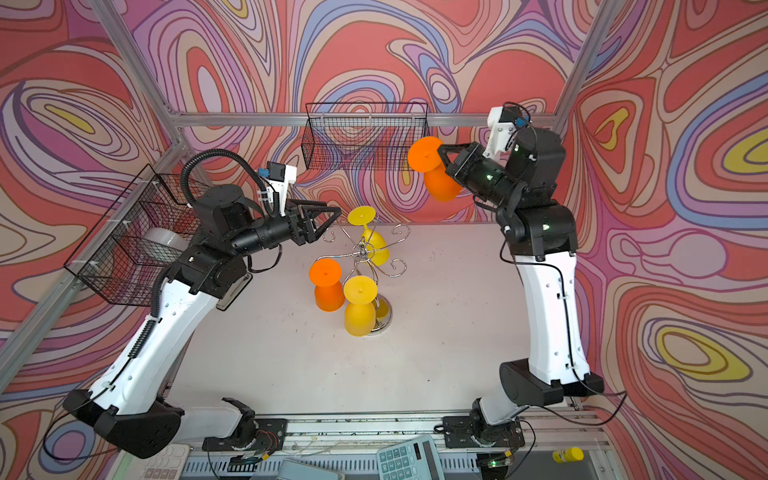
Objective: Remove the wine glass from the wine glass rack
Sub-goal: 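Raise the orange glass high toward the left gripper while the left gripper reaches up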
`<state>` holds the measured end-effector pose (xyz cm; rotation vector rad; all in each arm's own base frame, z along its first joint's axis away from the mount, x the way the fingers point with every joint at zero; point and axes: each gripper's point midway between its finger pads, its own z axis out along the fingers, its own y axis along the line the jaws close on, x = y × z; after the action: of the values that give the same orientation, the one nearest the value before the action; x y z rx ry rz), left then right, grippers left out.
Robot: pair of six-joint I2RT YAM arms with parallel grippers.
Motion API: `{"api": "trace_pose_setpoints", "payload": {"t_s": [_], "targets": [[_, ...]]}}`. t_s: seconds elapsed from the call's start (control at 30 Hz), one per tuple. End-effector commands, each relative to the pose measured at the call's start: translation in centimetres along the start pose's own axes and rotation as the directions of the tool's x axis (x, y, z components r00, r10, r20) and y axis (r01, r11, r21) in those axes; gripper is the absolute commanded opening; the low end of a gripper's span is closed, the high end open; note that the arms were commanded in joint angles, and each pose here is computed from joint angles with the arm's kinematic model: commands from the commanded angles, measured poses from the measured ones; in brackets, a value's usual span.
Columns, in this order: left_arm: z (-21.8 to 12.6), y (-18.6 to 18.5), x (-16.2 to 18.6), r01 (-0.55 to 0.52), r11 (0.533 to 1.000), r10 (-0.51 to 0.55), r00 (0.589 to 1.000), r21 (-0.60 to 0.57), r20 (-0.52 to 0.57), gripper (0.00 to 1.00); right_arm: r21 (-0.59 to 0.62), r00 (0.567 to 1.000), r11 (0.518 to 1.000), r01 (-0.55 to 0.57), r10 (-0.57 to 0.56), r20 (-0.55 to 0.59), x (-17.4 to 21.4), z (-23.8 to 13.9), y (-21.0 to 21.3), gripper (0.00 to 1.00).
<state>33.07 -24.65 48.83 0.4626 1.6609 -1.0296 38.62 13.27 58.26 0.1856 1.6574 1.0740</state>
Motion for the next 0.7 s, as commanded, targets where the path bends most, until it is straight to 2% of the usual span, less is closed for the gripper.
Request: {"api": "trace_pose_setpoints", "payload": {"t_s": [0.0, 0.3, 0.43, 0.57, 0.67], "targets": [[1.0, -0.3, -2.1, -0.044, 0.999, 0.042, 0.996, 0.021, 0.074, 0.67, -0.171, 0.992, 0.978, -0.119, 0.126, 0.031, -1.4, 0.5, 2.8, 0.00], [4.5, 2.8, -1.8, -0.124, 0.991, 0.126, 0.992, -0.048, 0.032, 0.68, -0.302, 0.954, 0.916, -0.264, 0.295, 0.061, -2.6, 2.8, 2.3, 0.00], [6.0, 4.3, -2.5, -0.133, 0.989, 0.136, 0.990, -0.069, 0.036, 0.69, -0.373, 0.920, 0.864, -0.339, 0.387, 0.060, -3.5, 4.4, 1.5, 0.00], [7.5, 6.8, -3.9, -0.027, 0.999, 0.030, 0.997, -0.039, 0.067, 0.69, -0.439, 0.875, 0.798, -0.413, 0.481, 0.051, -3.9, 6.2, 0.2, 0.00], [8.3, 9.2, -5.2, 0.147, 0.988, -0.151, 0.983, 0.041, 0.103, 0.68, -0.489, 0.841, 0.743, -0.458, 0.539, 0.031, -3.9, 7.3, -0.8, 0.00]]}}
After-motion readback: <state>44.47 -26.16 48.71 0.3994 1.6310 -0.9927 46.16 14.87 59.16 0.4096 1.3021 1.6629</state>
